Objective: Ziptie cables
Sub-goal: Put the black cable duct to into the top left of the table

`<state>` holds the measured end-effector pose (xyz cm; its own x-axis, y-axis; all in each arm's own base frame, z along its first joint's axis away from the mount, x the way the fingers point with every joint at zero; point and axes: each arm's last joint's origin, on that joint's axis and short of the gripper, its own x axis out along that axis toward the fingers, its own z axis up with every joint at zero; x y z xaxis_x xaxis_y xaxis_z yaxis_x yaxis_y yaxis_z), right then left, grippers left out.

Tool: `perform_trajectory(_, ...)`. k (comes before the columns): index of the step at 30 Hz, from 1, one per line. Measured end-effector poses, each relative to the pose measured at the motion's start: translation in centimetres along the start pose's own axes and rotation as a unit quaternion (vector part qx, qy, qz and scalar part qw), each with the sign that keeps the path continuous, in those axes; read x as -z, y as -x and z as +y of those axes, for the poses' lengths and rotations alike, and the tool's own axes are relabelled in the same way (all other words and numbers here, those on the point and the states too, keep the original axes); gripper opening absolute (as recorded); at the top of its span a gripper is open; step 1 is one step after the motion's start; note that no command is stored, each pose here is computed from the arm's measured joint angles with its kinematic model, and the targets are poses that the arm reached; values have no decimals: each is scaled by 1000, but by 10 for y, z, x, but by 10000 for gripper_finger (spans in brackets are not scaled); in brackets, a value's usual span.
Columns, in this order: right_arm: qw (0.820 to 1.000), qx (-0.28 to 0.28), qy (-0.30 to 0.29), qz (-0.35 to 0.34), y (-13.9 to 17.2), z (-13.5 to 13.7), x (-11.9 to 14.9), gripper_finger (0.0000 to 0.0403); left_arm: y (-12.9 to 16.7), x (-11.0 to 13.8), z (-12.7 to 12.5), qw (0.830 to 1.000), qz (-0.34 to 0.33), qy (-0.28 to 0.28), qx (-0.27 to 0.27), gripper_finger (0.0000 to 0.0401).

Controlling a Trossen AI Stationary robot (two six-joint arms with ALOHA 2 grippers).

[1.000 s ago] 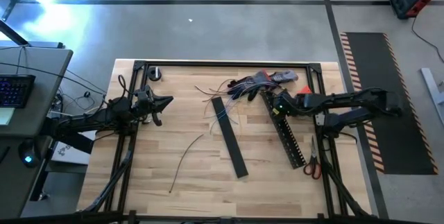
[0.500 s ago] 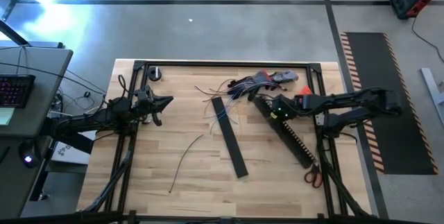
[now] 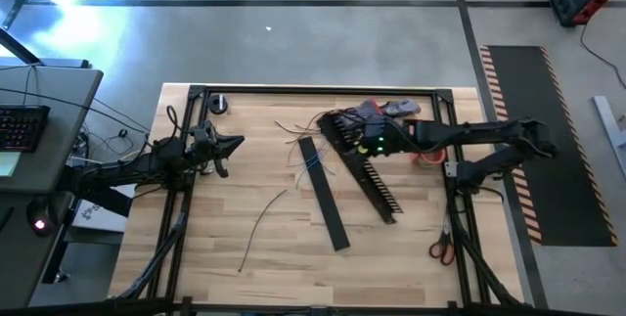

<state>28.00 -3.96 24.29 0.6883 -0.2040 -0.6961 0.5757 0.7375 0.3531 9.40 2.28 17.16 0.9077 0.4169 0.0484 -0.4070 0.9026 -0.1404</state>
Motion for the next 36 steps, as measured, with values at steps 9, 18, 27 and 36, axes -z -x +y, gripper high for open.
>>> perform_trajectory(9, 976, -214, 22, -35, -81, 60, -11, 0, 0, 0, 0, 1000, -2, 1, 0, 0)
perform_trajectory(18, 934, -335, -94, -82, -140, 110, 1, 0, 0, 0, 0, 999, -1, 53, 8, 0)
perform_trajectory(27, 936, -330, -80, -94, -156, 105, -13, 0, 1, -13, -7, 986, -44, 121, 107, 0)
perform_trajectory(36, 968, -209, 92, -107, -101, 70, -122, 0, 2, -15, -7, 978, -49, 167, 117, 0)
